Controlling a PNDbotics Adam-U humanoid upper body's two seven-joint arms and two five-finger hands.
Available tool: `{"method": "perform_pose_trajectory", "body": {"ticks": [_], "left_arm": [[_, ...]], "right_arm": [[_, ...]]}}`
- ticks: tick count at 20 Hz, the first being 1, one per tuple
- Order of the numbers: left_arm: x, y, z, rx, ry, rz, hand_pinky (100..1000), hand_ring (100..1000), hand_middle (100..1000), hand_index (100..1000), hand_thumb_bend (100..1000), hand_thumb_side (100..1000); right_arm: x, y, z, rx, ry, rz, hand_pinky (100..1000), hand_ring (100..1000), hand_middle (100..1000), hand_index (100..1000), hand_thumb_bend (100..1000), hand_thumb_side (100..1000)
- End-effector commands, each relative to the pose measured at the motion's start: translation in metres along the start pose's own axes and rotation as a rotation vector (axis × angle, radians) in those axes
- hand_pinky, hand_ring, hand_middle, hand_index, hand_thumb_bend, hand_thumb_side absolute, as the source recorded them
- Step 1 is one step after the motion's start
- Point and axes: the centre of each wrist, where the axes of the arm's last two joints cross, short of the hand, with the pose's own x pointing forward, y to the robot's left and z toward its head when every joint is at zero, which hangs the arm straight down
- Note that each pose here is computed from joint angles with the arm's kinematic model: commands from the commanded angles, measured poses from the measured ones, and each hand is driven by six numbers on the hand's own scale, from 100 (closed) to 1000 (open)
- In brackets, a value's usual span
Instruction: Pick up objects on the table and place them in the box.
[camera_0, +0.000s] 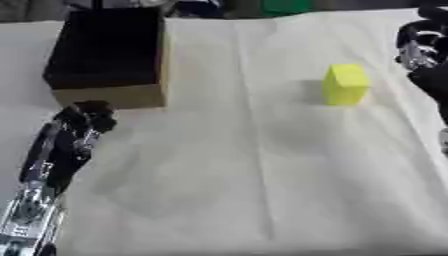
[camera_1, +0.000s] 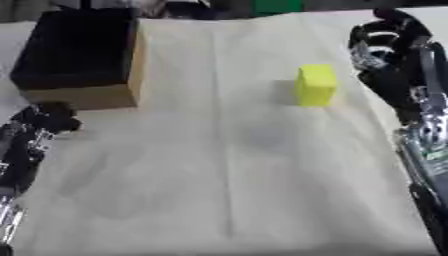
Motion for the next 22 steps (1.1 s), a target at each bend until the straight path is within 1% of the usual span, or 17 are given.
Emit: {"method": "perform_pose_trajectory", "body": {"ticks": [1, 6, 10, 12, 13, 14, 15, 16, 17, 18, 19, 22], "left_arm": [[0.005, 0.005, -0.002, 0.006, -0.019, -0.013, 675, 613, 597, 716, 458, 567], [0.005, 0.005, -0.002, 0.004, -0.018, -0.014, 675, 613, 597, 716, 457, 569], [0.005, 0.006, -0.002, 0.002, -0.016, -0.016, 675, 613, 597, 716, 458, 569], [0.004, 0.005, -0.001, 0.000, -0.015, -0.017, 675, 613, 597, 716, 457, 570], [0.004, 0.006, -0.001, -0.001, -0.014, -0.018, 675, 613, 597, 716, 457, 570], [0.004, 0.006, -0.001, -0.001, -0.013, -0.020, 675, 613, 597, 716, 456, 570], [0.004, 0.006, -0.001, -0.001, -0.012, -0.021, 675, 613, 597, 716, 456, 570], [0.004, 0.006, -0.001, -0.001, -0.011, -0.022, 675, 613, 597, 716, 457, 570], [0.004, 0.007, -0.001, -0.001, -0.010, -0.023, 675, 613, 597, 716, 457, 570], [0.003, 0.007, 0.000, -0.002, -0.009, -0.024, 675, 613, 597, 716, 457, 570], [0.003, 0.007, 0.000, -0.002, -0.008, -0.025, 675, 613, 597, 716, 456, 570], [0.003, 0.007, 0.001, -0.003, -0.004, -0.026, 675, 613, 597, 716, 456, 571]], "right_arm": [[0.006, -0.006, -0.003, 0.003, -0.026, 0.010, 553, 658, 660, 823, 226, 342], [0.009, -0.011, -0.003, 0.036, -0.033, 0.052, 557, 663, 668, 831, 255, 312], [0.014, -0.019, -0.002, 0.129, -0.050, 0.129, 581, 706, 714, 865, 329, 300], [0.017, -0.025, -0.002, 0.214, -0.064, 0.180, 606, 748, 755, 890, 378, 309], [0.019, -0.028, -0.003, 0.267, -0.073, 0.209, 628, 777, 778, 903, 430, 323], [0.021, -0.032, -0.003, 0.323, -0.082, 0.240, 642, 796, 799, 909, 457, 305], [0.024, -0.036, -0.004, 0.380, -0.091, 0.274, 655, 814, 813, 913, 499, 304], [0.025, -0.040, -0.005, 0.430, -0.099, 0.305, 669, 828, 820, 915, 522, 305], [0.027, -0.044, -0.007, 0.477, -0.108, 0.342, 689, 856, 843, 924, 632, 311], [0.029, -0.048, -0.009, 0.525, -0.114, 0.379, 692, 859, 845, 925, 642, 312], [0.031, -0.053, -0.012, 0.568, -0.120, 0.416, 706, 874, 855, 930, 692, 316], [0.035, -0.064, -0.020, 0.651, -0.128, 0.495, 714, 882, 860, 933, 725, 304]]}}
